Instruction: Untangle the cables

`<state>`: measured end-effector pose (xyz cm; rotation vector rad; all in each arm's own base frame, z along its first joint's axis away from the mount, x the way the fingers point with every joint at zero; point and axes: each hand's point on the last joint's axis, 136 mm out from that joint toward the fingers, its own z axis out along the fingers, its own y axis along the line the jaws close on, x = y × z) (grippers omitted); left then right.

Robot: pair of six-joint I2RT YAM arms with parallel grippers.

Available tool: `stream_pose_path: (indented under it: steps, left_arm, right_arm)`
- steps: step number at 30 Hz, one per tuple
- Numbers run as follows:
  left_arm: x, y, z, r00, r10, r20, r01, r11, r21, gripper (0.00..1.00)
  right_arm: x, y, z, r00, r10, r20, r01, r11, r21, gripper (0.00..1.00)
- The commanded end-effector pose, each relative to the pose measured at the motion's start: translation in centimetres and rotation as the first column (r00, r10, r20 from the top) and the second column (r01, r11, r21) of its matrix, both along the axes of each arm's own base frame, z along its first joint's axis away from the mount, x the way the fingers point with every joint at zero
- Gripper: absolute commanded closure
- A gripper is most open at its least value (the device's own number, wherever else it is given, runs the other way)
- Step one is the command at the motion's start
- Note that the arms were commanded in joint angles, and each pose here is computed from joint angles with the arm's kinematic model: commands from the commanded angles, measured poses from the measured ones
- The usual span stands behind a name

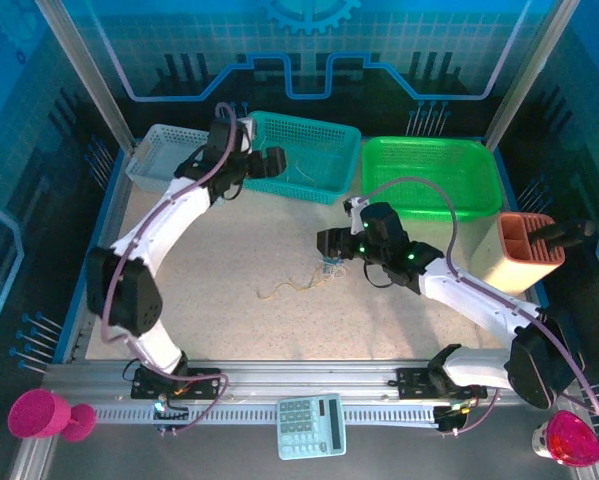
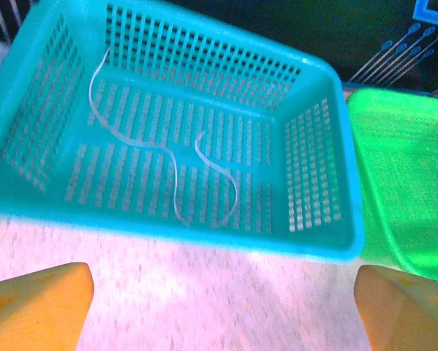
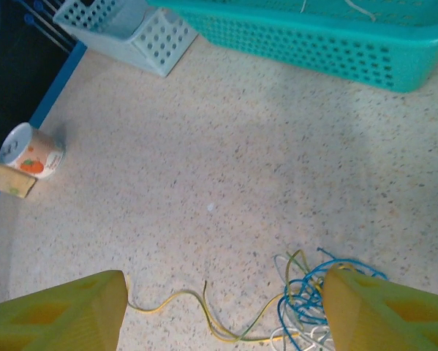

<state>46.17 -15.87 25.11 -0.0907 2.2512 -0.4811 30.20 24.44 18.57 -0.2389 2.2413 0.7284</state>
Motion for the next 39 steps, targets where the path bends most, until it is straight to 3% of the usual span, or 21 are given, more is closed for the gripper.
stream_pose_path:
  steps: [1,6,12,18,25,39]
  left_arm:
    - [-4.7,0.8,-4.0,0.982,0.025,-0.186,-0.034,0.998,-0.049,0.11]
    - [-10.8,1.5,-9.0,0.926,0.023,-0.376,-0.012,0.999,0.033,0.14]
    - [-15.9,0.2,-13.8,0.866,0.032,-0.499,0.070,0.980,0.185,0.16]
    - [-17.8,0.3,-17.2,0.834,0.107,-0.541,0.060,0.958,0.282,0.24]
    - [-19.4,0.2,-20.1,0.802,0.131,-0.583,0.044,0.960,0.277,0.34]
    - [-19.6,0.2,-23.0,0.791,0.168,-0.588,0.059,0.936,0.346,0.55]
  right_arm:
    - [-0.2,0.8,0.2,1.000,0.023,0.017,-0.022,0.999,-0.037,0.28]
    - [-0.8,1.9,-1.4,0.999,0.046,-0.004,-0.046,0.996,-0.071,0.28]
    - [-1.3,2.3,-2.3,0.998,0.052,-0.024,-0.054,0.997,-0.055,0.28]
    - [-2.2,2.2,-2.6,0.997,0.067,-0.023,-0.069,0.996,-0.059,0.29]
    - [-2.4,1.6,-3.1,0.998,0.052,-0.024,-0.053,0.996,-0.070,0.28]
    - [-2.4,1.5,-2.7,0.999,0.045,-0.015,-0.046,0.997,-0.068,0.28]
